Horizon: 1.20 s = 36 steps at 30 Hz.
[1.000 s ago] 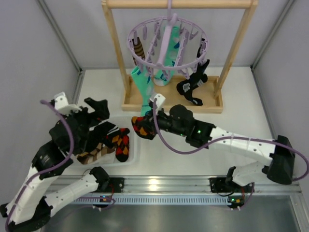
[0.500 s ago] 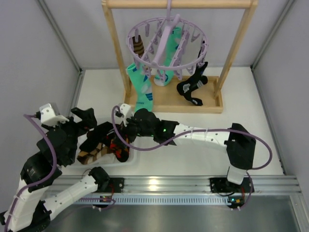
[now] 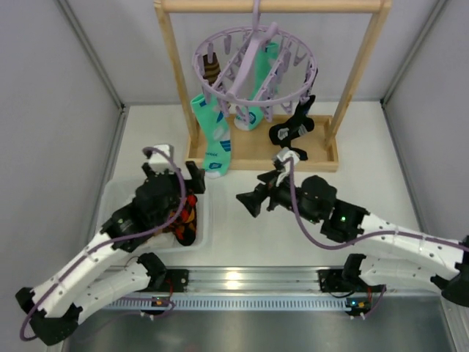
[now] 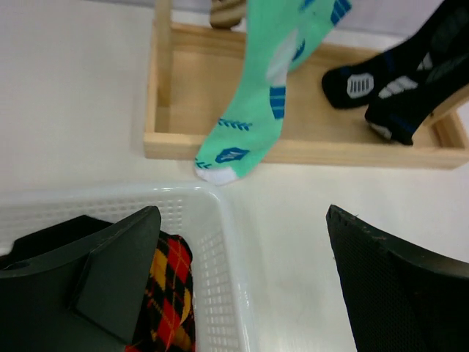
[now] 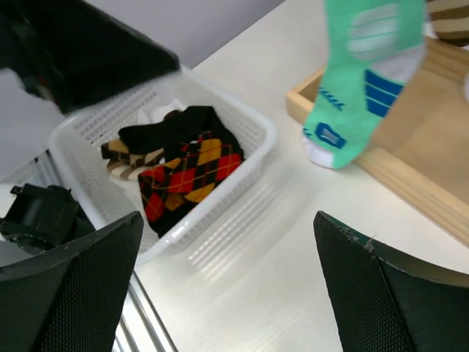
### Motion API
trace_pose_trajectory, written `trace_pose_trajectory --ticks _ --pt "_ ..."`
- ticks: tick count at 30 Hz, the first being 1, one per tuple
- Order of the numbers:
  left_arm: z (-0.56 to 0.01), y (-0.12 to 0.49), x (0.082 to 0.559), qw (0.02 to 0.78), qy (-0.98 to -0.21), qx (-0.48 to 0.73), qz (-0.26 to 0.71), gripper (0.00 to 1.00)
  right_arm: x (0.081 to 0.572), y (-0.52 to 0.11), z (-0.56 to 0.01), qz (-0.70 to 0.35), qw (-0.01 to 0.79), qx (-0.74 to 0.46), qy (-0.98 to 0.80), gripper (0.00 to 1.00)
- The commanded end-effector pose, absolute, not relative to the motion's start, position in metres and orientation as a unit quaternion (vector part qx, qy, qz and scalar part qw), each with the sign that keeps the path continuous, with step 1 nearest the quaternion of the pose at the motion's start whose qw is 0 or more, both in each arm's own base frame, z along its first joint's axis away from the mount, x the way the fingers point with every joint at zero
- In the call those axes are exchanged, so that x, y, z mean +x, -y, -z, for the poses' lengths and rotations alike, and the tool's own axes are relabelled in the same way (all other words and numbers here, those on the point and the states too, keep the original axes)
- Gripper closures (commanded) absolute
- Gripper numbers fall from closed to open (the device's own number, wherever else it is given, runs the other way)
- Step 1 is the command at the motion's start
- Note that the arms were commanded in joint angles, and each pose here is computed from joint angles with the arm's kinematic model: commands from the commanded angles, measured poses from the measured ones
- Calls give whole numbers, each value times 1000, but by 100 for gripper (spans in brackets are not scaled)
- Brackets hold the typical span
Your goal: Remove the socks clipped to the hanger
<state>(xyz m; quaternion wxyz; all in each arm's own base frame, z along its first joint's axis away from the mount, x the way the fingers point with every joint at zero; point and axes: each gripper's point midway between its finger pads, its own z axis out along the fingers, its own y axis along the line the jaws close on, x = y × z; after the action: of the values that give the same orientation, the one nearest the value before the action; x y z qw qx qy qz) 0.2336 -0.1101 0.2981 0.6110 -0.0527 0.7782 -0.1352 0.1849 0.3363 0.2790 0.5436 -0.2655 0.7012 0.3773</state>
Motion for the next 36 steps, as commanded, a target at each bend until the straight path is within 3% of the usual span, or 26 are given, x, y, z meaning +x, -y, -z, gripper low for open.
trace_pose_trajectory --ticks 1,2,6,13,25,29,30,32,33,36 --pt "-321 159 262 675 -708 -7 208 1 191 -292 -291 -367 578 -207 -699 3" --pt "-297 168 269 670 -714 7 203 1 191 -282 -281 -357 574 -205 -708 2" --pt "-290 189 294 693 -683 49 225 2 181 -258 -282 -353 576 -206 -708 1" --pt "-285 169 349 709 -646 83 271 1 153 -245 -290 -386 568 -242 -685 1" --pt "-245 193 412 677 -652 174 294 2 132 -249 -298 -416 561 -295 -652 1" --pt "-231 201 428 660 -663 174 310 18 131 -248 -296 -416 562 -296 -651 1" --pt "-235 203 432 663 -660 173 310 36 131 -246 -296 -414 564 -297 -650 1" --pt "-239 203 432 664 -660 159 312 57 134 -244 -294 -408 568 -291 -653 0" --pt "-239 203 429 665 -661 155 311 73 133 -244 -297 -410 570 -290 -650 1" --pt "-253 204 411 692 -652 133 281 85 142 -237 -305 -400 589 -259 -653 1"
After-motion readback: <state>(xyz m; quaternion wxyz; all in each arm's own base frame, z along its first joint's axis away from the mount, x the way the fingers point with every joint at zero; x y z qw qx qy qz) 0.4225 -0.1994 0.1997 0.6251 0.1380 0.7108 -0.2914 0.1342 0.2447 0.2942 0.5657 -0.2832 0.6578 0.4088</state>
